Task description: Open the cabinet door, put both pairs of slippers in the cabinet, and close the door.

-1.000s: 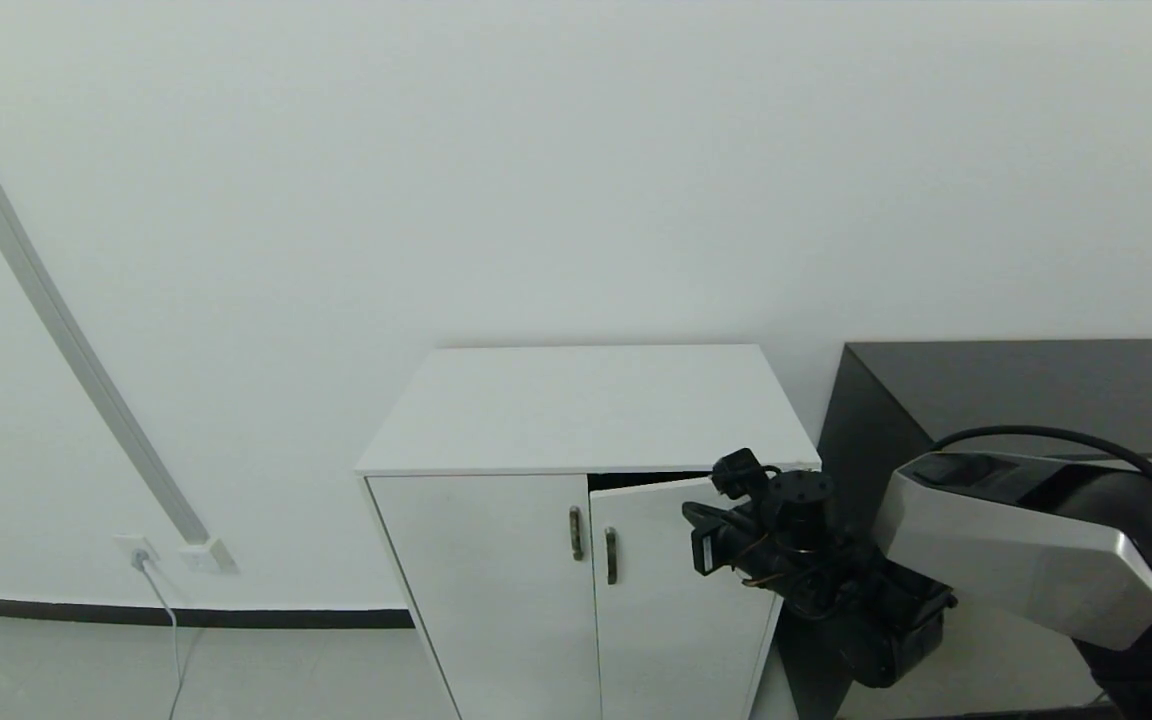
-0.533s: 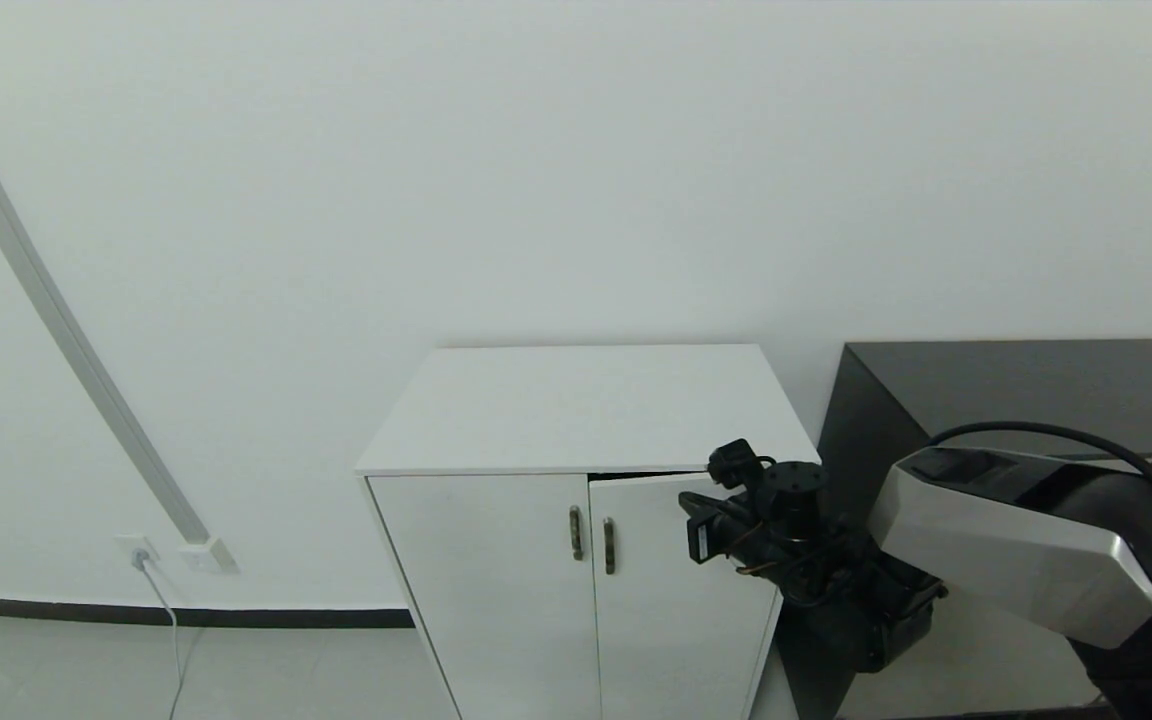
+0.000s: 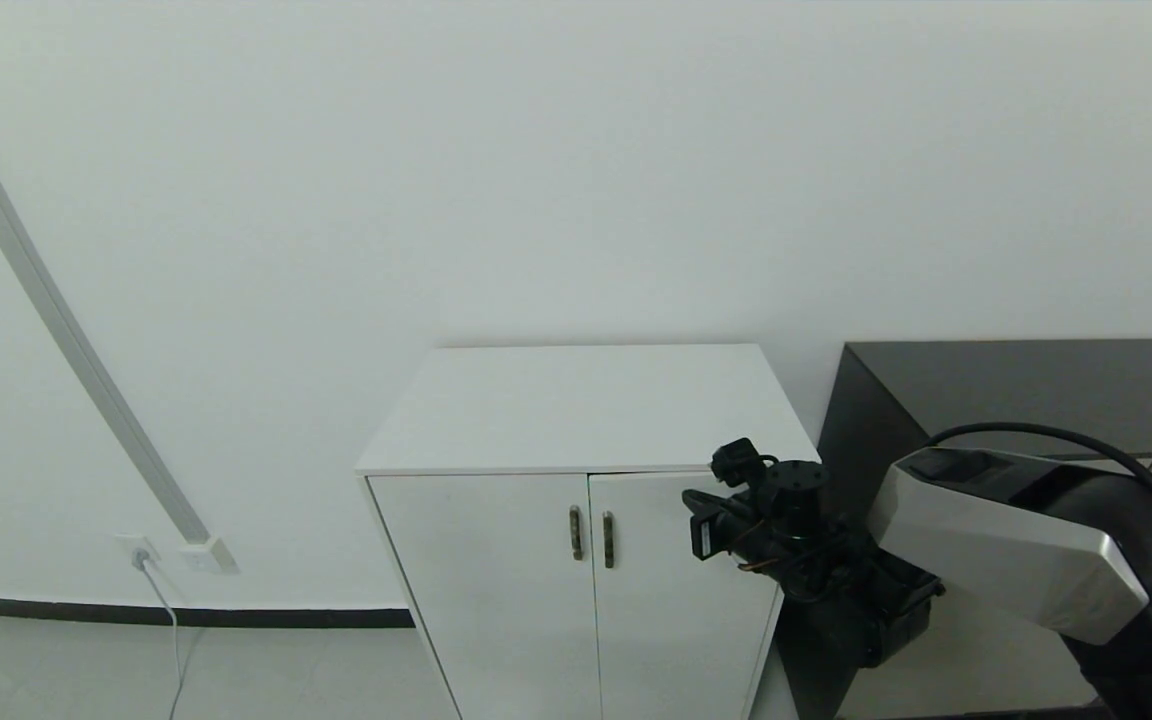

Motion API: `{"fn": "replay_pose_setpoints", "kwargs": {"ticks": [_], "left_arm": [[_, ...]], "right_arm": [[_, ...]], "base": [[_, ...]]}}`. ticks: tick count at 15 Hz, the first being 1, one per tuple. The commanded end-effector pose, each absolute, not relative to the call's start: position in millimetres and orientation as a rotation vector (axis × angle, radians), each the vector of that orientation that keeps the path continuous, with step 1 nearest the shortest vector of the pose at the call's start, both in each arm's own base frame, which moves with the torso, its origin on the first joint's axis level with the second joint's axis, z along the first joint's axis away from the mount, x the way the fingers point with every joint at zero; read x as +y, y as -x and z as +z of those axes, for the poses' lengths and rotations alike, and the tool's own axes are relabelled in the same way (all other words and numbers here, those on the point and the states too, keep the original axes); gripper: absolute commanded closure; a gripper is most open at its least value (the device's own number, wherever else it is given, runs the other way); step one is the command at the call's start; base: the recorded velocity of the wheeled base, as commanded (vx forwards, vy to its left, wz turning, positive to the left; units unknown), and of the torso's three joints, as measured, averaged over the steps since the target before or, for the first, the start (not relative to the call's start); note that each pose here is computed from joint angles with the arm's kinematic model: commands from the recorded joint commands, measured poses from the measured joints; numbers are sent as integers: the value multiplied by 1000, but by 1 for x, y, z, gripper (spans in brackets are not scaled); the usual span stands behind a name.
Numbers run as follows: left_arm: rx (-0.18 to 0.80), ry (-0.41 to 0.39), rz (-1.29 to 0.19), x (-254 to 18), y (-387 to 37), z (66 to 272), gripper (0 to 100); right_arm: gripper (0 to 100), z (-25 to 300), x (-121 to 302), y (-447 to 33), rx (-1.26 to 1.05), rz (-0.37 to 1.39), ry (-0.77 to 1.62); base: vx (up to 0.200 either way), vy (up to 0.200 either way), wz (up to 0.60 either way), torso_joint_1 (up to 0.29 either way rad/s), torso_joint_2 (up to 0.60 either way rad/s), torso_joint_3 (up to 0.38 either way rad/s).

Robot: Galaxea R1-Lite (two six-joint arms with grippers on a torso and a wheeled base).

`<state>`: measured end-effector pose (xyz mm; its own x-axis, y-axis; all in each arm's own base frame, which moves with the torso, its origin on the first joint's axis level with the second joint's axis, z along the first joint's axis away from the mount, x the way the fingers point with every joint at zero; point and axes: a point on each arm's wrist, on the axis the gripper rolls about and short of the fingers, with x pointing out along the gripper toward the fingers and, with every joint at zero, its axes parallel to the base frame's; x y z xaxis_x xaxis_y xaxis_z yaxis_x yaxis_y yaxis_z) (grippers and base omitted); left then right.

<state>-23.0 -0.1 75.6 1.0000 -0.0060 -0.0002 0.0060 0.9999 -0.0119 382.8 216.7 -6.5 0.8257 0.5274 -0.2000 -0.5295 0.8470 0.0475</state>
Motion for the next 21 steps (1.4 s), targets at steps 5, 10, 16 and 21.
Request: {"fn": "replay_pose_setpoints", "kwargs": {"ticks": [5, 10, 16, 21], "left_arm": [[2, 11, -6, 0, 23, 76, 100], [2, 11, -6, 0, 23, 76, 100], [2, 11, -6, 0, 23, 76, 100], [2, 9, -6, 0, 23, 76, 100]], "right_arm": [[100, -7, 216, -384, 207, 560, 10], [100, -2, 217, -385, 192, 560, 8], [100, -2, 214, -389, 187, 549, 6], [100, -1, 213, -391, 181, 546, 4]], "base": [[0, 0, 0, 0, 0, 0], [0, 0, 0, 0, 0, 0], [0, 0, 0, 0, 0, 0], [0, 0, 0, 0, 0, 0]]}}
